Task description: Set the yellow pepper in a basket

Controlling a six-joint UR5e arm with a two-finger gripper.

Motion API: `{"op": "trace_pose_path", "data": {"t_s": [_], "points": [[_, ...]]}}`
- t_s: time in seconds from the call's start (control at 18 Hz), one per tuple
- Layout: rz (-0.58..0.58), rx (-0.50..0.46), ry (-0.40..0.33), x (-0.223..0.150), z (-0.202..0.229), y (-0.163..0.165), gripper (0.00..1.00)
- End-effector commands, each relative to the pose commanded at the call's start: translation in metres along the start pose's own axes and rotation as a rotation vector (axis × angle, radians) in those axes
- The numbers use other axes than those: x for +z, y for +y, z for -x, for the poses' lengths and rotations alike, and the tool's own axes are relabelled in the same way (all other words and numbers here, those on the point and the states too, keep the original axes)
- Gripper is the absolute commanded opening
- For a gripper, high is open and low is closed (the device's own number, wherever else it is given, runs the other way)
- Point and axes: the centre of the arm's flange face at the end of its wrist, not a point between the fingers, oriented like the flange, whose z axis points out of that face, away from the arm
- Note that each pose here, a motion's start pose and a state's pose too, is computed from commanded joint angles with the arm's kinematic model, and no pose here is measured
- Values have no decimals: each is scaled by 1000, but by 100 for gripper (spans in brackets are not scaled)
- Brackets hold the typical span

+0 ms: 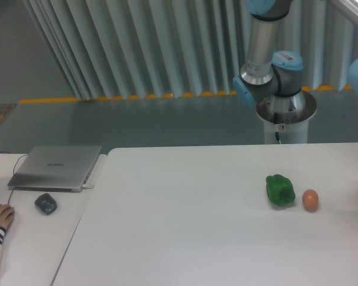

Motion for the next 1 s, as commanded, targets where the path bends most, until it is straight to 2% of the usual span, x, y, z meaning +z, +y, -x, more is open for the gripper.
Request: {"op": "trace_pose_path", "data": {"t_s": [0.11, 0.17, 0.33, 0.5, 0.56, 0.89, 1.0], "points": [[3, 136, 4, 2, -3, 10, 50], [0, 183, 9, 6, -6, 16, 50], [4, 192, 7, 12, -10, 29, 51], [2, 190, 14, 16, -9, 24, 96], [0, 187, 19, 18, -9, 20, 100], [-2, 157, 17, 17, -11, 19, 100], [-4, 115, 13, 15, -10, 16, 100]]}}
